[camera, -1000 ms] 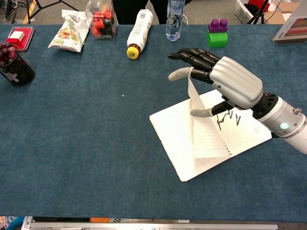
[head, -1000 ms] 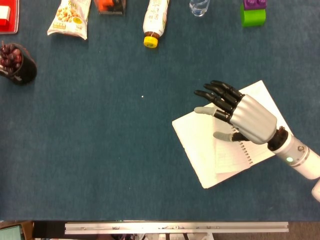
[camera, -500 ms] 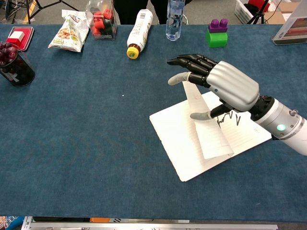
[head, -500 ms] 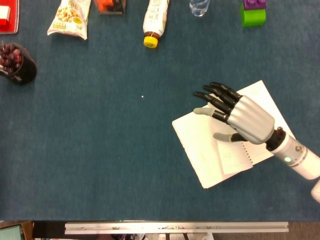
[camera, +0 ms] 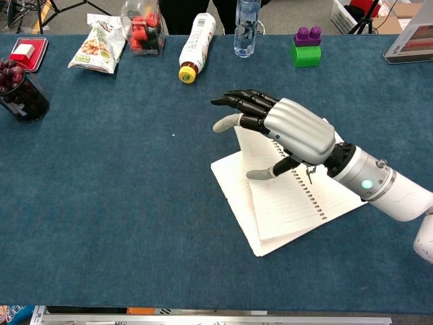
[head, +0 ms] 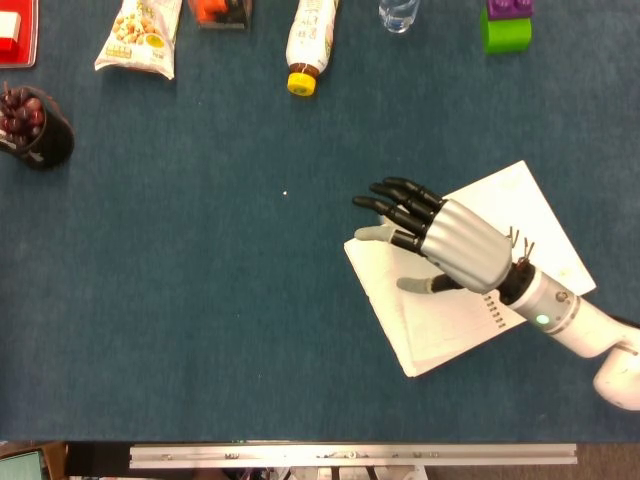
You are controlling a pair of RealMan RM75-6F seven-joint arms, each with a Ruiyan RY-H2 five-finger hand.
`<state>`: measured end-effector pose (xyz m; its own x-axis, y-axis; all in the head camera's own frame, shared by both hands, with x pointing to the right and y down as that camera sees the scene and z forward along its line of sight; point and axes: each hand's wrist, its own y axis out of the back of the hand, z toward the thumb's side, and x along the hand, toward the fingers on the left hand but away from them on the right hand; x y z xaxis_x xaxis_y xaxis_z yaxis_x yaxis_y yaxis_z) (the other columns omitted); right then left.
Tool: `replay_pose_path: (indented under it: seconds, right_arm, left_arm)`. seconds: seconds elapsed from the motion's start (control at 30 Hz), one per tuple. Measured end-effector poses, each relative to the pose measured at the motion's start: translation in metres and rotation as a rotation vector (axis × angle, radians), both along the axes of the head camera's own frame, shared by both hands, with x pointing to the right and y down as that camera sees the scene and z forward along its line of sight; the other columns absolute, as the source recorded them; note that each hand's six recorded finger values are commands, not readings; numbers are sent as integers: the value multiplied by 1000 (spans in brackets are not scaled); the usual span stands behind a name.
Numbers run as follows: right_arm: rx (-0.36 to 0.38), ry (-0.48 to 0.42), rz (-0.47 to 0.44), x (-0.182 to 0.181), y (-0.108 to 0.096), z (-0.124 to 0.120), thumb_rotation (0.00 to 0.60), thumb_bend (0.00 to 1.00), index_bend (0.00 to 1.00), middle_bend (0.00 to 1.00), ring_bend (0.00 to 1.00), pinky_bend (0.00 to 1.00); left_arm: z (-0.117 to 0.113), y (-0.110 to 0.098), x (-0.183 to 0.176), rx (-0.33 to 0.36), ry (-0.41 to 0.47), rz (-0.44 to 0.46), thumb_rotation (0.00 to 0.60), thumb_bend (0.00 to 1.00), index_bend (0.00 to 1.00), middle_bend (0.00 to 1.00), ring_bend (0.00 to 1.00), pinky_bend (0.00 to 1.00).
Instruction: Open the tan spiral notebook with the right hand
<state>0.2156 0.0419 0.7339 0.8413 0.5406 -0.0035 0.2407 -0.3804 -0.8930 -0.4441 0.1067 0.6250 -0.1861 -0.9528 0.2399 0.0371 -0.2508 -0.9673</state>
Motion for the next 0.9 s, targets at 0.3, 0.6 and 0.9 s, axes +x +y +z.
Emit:
replay_pose_path:
  seconds: [0.3,0.6,0.9]
  right_arm:
    - [-17,-12,-16,-10,3,5,600,0,270,103,0,102]
    - [95,12,14,4,-13,-11,600,0,270,108,0,102]
    - [311,228,105,64,-43,-45,600,0,270,117,0,102]
  left_arm:
    - [0,1,-1,0,2,-3,600,73,403,130,159,390]
    - [-2,0,-1,10,5,2,600,73,400,134,160,392]
    - [-5,-3,6,36,18,23,600,74,394,136,161,400]
